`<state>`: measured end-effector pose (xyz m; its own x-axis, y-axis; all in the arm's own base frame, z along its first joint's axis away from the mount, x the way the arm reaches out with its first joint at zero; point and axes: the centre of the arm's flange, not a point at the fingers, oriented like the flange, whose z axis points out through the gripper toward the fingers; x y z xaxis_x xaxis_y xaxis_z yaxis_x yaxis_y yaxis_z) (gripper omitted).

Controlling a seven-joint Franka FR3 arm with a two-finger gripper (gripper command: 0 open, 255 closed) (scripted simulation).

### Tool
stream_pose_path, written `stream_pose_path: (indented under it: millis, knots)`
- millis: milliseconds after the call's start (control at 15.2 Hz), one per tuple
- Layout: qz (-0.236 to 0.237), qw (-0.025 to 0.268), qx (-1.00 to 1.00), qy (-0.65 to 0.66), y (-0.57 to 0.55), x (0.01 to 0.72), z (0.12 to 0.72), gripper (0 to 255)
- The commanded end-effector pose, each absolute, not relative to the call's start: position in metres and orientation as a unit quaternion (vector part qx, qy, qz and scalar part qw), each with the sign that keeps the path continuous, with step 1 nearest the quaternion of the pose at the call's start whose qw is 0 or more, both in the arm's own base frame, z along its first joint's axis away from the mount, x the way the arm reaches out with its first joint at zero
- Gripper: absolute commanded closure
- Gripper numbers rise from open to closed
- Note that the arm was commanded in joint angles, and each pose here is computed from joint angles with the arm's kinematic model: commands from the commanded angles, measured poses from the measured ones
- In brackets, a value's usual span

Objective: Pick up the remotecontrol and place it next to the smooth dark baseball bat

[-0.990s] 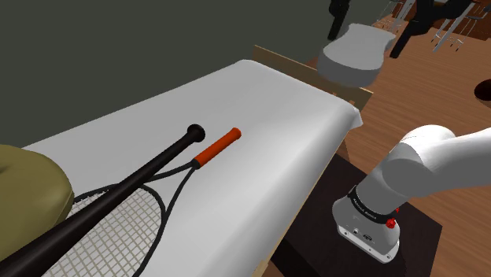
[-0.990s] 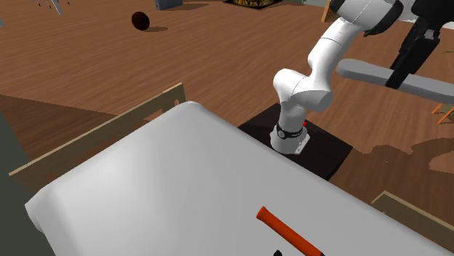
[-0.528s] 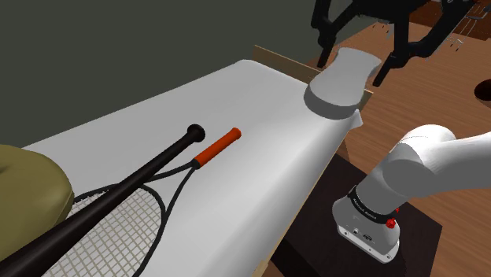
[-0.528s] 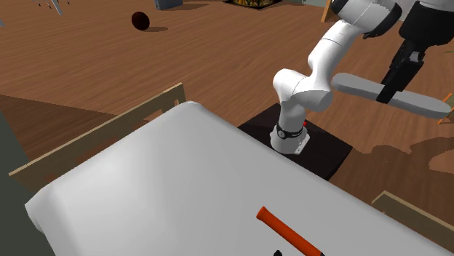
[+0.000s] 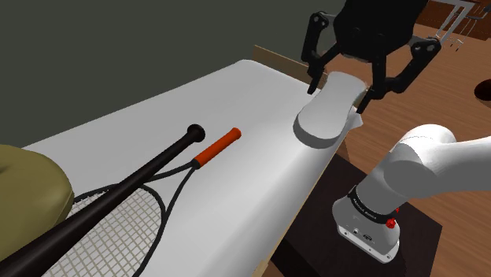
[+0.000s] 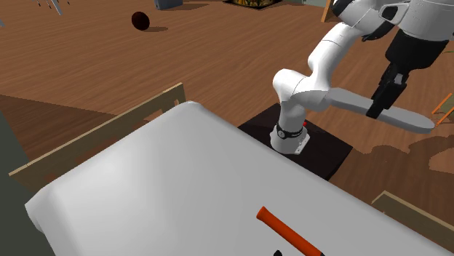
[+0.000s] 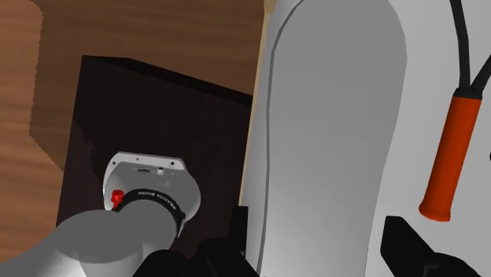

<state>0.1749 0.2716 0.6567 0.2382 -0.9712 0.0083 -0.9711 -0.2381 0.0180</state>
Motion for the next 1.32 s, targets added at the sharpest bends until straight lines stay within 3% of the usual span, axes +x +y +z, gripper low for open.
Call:
stream_pose_path:
  millis: [0, 1254]
  knots:
    - [-0.002, 0.009, 0.787, -0.617, 0.272, 0.176, 0.646, 255]
    - [-0.002, 0.009, 0.787, -0.617, 0.272, 0.176, 0.546, 255]
